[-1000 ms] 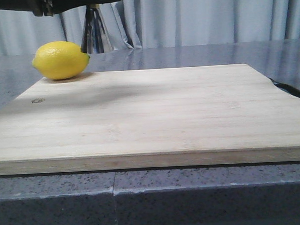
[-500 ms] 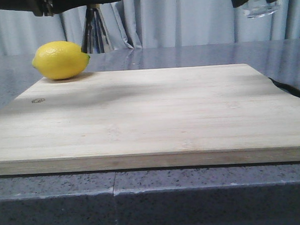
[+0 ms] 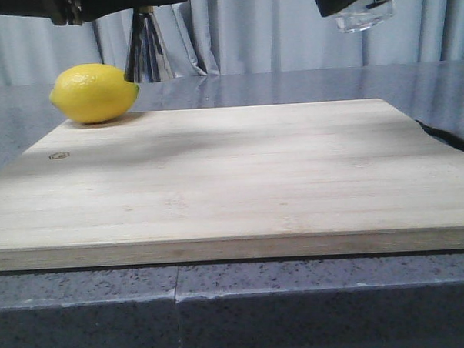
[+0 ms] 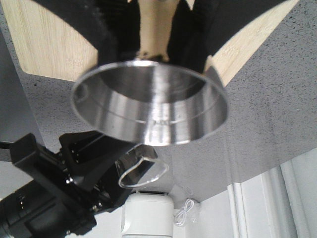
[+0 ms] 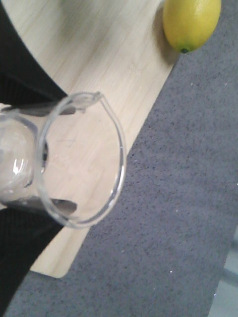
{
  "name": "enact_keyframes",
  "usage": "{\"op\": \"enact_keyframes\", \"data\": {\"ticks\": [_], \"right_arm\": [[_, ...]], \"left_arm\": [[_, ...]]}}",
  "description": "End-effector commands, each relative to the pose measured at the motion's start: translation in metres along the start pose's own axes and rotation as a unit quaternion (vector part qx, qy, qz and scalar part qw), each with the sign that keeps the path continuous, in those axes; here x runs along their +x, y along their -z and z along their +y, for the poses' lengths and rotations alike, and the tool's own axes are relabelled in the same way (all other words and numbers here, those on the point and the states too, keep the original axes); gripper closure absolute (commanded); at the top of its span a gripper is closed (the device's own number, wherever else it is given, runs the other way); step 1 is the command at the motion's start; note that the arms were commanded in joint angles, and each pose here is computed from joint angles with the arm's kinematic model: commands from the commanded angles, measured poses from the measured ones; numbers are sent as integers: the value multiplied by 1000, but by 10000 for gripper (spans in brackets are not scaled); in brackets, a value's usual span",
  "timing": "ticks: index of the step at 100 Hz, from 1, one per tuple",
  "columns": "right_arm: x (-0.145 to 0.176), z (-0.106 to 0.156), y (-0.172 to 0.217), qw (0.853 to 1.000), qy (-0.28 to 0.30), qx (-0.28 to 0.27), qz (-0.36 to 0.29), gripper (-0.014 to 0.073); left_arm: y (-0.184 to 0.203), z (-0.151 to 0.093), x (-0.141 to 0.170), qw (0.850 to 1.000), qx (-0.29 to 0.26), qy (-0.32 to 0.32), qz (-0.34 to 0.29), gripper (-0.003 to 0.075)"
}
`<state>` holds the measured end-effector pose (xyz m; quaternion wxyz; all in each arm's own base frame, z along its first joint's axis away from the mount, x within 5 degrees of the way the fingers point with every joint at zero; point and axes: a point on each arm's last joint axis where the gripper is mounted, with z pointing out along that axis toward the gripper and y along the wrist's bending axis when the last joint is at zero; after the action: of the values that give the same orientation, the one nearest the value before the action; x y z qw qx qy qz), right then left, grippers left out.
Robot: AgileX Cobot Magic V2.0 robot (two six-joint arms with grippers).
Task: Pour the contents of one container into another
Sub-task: 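Lower the empty beaker onto the board with the right gripper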
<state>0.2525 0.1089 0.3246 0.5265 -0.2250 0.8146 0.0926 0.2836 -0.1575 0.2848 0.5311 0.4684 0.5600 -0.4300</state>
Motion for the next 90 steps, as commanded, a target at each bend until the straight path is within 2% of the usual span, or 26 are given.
{"op": "enact_keyframes", "data": {"ticks": [1,25,46,58,64,70,76,84,90], "right_arm": [[-17,-11,9,997,6,28,-75,293],[3,-46,9,993,-35,96,-63,293],[18,-63,12,990,-65,118,-36,293],[20,-67,13,991,-75,103,-32,293],[21,-66,12,995,-52,81,-31,293],[20,-65,11,996,-53,53,-40,293],[20,-62,7,998,-25,21,-47,293],[23,-64,-1,998,-25,13,-49,293],[26,-63,-7,999,-3,-1,-47,293]], "left_arm": [[2,-9,-33,997,19,-14,-78,492],[2,-9,-33,997,19,-14,-78,492],[2,-9,-33,997,19,-14,-78,492],[2,-9,-33,997,19,-14,-78,492],[2,-9,-33,997,19,-14,-78,492],[2,-9,-33,997,19,-14,-78,492],[2,-9,-33,997,19,-14,-78,492],[2,-9,-33,997,19,-14,-78,492],[2,-9,-33,997,19,-14,-78,492]]}}
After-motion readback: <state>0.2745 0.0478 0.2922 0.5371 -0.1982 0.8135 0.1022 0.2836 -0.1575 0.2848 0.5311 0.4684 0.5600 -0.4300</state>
